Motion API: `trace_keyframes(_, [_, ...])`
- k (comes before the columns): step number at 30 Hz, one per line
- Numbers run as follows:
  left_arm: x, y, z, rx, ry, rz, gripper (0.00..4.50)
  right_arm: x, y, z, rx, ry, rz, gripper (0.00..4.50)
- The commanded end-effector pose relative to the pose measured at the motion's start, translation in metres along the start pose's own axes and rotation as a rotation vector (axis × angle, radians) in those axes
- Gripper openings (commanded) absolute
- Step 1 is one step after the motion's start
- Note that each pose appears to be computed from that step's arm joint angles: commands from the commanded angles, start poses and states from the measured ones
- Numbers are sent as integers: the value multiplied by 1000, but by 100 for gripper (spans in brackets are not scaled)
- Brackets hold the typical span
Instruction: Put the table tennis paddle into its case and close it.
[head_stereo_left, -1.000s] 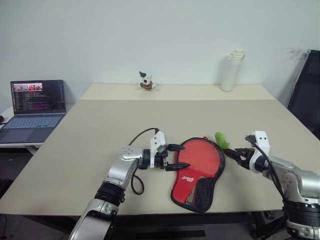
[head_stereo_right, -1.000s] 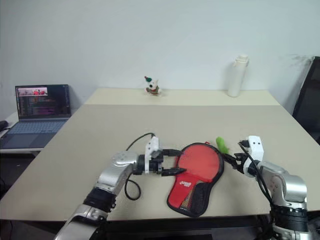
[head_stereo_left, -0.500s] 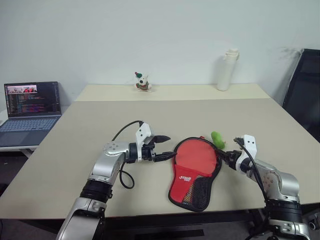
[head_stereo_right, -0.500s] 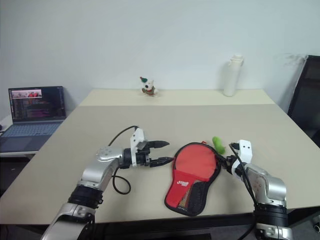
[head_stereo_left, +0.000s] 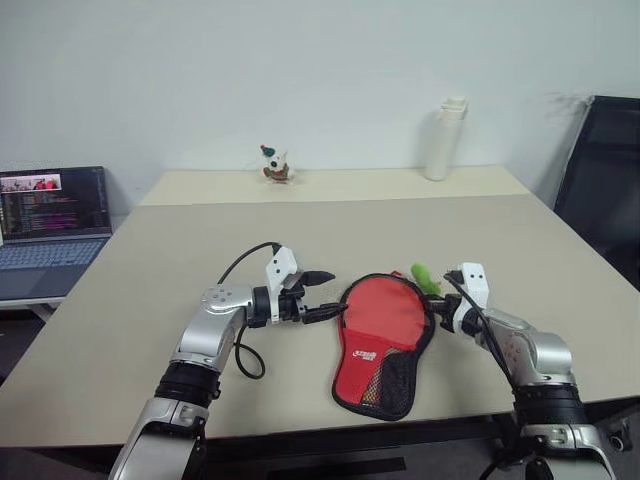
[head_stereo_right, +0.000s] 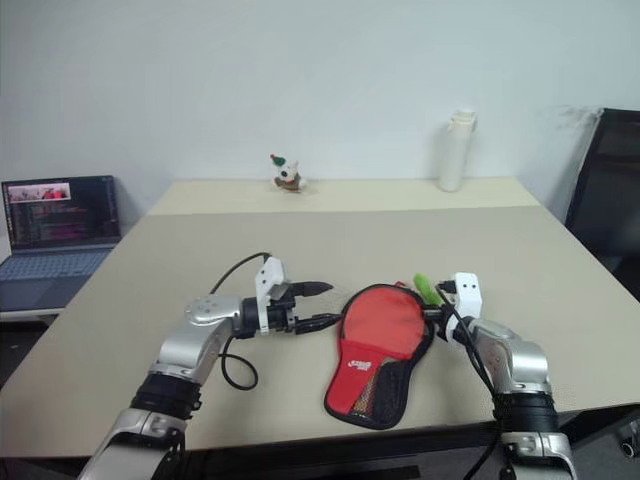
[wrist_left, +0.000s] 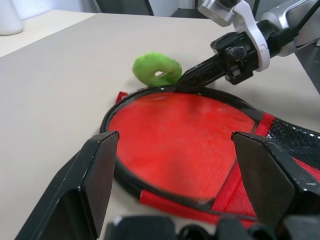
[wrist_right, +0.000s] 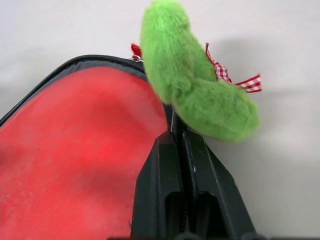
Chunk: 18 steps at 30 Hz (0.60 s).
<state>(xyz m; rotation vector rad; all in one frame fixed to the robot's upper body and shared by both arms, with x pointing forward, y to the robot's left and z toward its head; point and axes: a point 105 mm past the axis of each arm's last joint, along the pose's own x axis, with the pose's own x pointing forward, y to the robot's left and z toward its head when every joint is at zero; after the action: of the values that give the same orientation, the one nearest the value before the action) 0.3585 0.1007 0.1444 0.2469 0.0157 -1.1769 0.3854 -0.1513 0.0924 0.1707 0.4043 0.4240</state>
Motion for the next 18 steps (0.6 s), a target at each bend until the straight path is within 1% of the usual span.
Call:
trace_keyframes(1, [-2, 1, 14, 49, -38, 1, 393, 9, 22, 12, -43, -29, 96, 3])
trace_keyframes(11, [-2, -2, 13, 52, -29, -9, 393, 13, 43, 17, -48, -51, 214, 3])
trace_keyframes(18, [0, -3, 13, 57, -24, -16, 393, 21, 49, 22, -62, -60, 222, 3])
